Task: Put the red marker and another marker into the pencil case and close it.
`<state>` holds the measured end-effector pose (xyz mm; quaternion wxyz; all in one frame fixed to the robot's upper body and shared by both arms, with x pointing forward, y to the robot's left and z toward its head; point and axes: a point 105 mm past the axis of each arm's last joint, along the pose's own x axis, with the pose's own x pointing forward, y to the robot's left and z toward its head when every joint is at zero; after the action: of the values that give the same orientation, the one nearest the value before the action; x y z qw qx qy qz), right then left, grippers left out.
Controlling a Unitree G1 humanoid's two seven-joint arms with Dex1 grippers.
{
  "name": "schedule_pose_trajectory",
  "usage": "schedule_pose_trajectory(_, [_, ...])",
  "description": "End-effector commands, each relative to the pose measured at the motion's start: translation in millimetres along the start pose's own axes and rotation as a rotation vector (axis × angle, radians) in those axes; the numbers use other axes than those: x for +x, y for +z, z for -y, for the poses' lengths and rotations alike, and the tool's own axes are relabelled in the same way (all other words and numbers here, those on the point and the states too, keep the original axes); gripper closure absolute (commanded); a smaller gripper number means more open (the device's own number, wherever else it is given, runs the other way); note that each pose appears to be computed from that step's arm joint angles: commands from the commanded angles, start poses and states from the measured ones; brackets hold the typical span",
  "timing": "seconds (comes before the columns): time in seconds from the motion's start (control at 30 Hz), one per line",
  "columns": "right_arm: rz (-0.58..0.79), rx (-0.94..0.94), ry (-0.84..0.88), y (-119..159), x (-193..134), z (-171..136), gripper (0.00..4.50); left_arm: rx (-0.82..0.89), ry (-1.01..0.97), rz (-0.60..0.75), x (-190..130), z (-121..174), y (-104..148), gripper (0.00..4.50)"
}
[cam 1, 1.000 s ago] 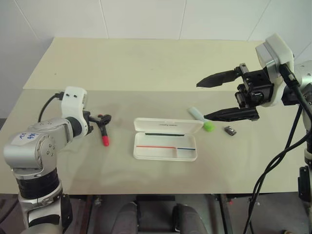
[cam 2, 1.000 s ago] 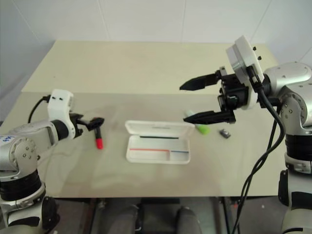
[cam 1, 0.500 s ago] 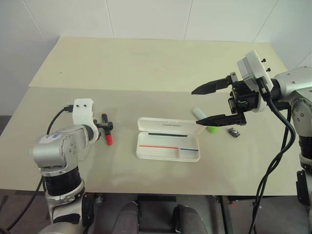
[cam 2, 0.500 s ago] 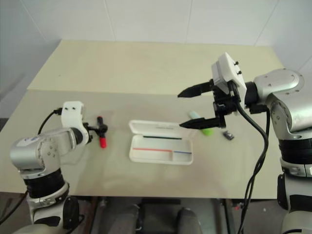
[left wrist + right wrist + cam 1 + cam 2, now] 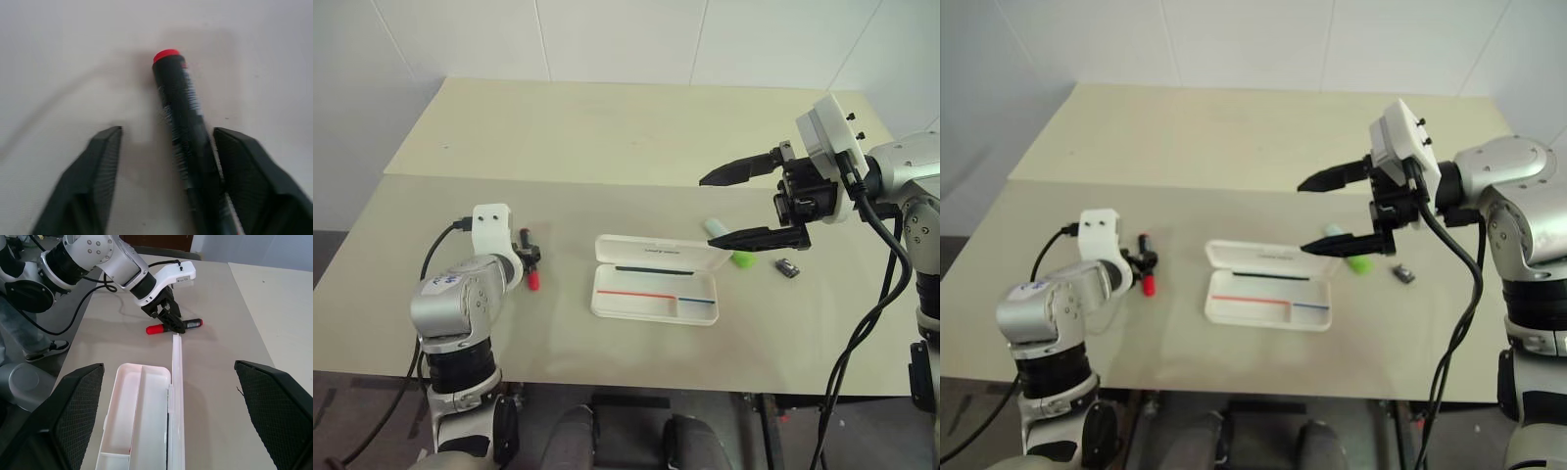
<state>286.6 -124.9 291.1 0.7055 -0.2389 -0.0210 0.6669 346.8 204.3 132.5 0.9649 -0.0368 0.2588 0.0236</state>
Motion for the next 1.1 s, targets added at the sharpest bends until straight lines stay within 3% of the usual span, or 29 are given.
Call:
schedule_pose_trajectory(0.03, [0.016,-0.055,-0.013,14,-5,-3,0.0,-0.004,-0.019,-0.079,6,4,-20,2.58])
schedule_pose_trajectory(0.17, [0.016,-0.056,-0.014,14,-4,-3,0.0,0.006,-0.012,-0.073,6,1,-17,3.82])
schedule_pose_trajectory(0.2, [0.017,-0.056,-0.014,14,-4,-2,0.0,0.012,-0.016,-0.069,6,1,-15,3.9])
schedule_pose_trajectory(0.33, [0.018,-0.059,-0.013,15,-2,-1,0.0,0.066,-0.043,-0.04,3,5,-8,3.9])
schedule_pose_trajectory(0.47, [0.016,-0.062,-0.017,16,-2,0,0.0,0.275,-0.193,0.084,-17,17,21,3.9])
schedule_pose_trajectory(0.53, [0.01,-0.065,-0.024,16,-4,2,0.0,0.418,-0.338,0.158,-43,23,44,3.9])
schedule_pose_trajectory(0.6, [0.005,-0.067,-0.032,17,-7,3,0.0,0.606,-0.532,0.185,-79,32,50,3.9])
schedule_pose_trajectory(0.73, [0.0,-0.067,-0.041,17,-8,4,0.0,0.932,-0.835,0.033,-123,41,7,3.9])
schedule_pose_trajectory(0.83, [-0.002,-0.069,-0.044,17,-9,4,0.0,1.007,-0.977,-0.035,-136,45,-15,3.9])
schedule_pose_trajectory(1.1, [-0.012,-0.07,-0.058,19,-12,1,0.0,1.145,-1.008,0.098,-115,83,-9,3.9])
